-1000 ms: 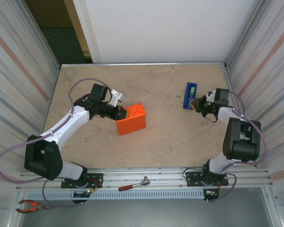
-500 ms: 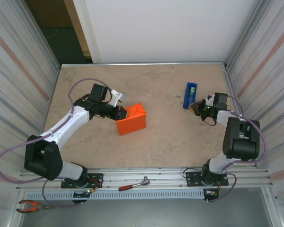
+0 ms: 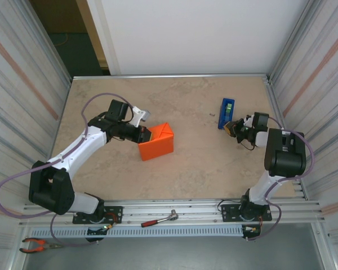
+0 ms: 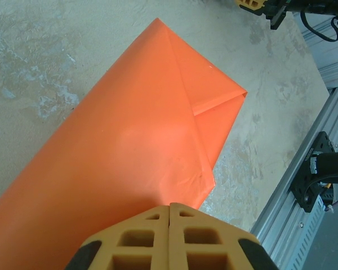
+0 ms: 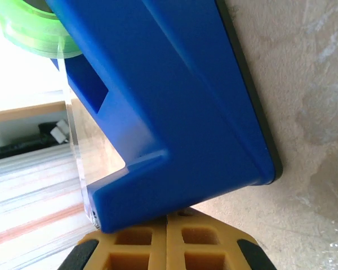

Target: Wrap the gift box in paper

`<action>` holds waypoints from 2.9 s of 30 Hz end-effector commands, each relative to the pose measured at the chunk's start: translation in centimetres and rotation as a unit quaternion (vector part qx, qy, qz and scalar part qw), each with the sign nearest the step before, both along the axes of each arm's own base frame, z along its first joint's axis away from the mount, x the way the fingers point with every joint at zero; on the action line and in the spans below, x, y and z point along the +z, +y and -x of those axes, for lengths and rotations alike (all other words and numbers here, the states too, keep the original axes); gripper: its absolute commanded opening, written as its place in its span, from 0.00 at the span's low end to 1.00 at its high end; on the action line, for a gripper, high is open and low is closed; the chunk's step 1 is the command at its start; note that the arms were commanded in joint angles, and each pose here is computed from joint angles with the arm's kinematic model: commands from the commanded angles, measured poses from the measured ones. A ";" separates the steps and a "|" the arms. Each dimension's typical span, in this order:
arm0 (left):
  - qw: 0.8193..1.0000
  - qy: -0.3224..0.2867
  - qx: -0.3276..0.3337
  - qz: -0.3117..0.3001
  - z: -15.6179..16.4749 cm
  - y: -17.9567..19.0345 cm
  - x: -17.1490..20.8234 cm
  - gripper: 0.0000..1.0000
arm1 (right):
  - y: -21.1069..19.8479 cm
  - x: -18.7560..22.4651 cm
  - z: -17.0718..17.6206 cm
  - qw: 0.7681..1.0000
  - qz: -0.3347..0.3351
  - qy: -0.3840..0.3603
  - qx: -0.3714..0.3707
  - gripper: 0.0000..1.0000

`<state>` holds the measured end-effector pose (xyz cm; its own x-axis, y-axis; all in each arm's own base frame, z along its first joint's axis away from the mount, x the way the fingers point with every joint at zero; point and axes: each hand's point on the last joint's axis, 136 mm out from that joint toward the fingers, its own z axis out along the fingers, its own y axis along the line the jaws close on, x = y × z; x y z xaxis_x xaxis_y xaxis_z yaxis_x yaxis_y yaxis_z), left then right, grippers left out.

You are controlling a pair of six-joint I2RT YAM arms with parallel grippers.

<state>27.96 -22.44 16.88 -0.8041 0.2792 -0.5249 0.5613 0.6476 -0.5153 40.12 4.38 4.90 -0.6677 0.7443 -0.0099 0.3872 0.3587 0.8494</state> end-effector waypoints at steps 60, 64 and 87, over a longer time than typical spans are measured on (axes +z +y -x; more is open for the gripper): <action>0.996 0.071 -0.005 -0.057 2.6 1.0 -5.0 0.00 | 31.6 15.3 11.0 0.976 0.037 -0.078 0.199 0.00; 0.996 0.072 -0.005 -0.057 2.6 0.9 -5.1 0.00 | 32.0 15.0 11.0 0.976 0.034 -0.074 0.202 0.00; 0.996 0.070 -0.010 -0.053 2.7 0.6 -4.9 0.00 | 30.7 9.6 12.0 0.968 0.135 0.006 0.214 0.00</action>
<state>27.76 -22.87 16.91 -0.7922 0.2858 -0.5392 0.5777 0.6358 -0.5119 28.81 36.10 17.28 -0.9082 0.3894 -0.1534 0.1250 0.6021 0.7886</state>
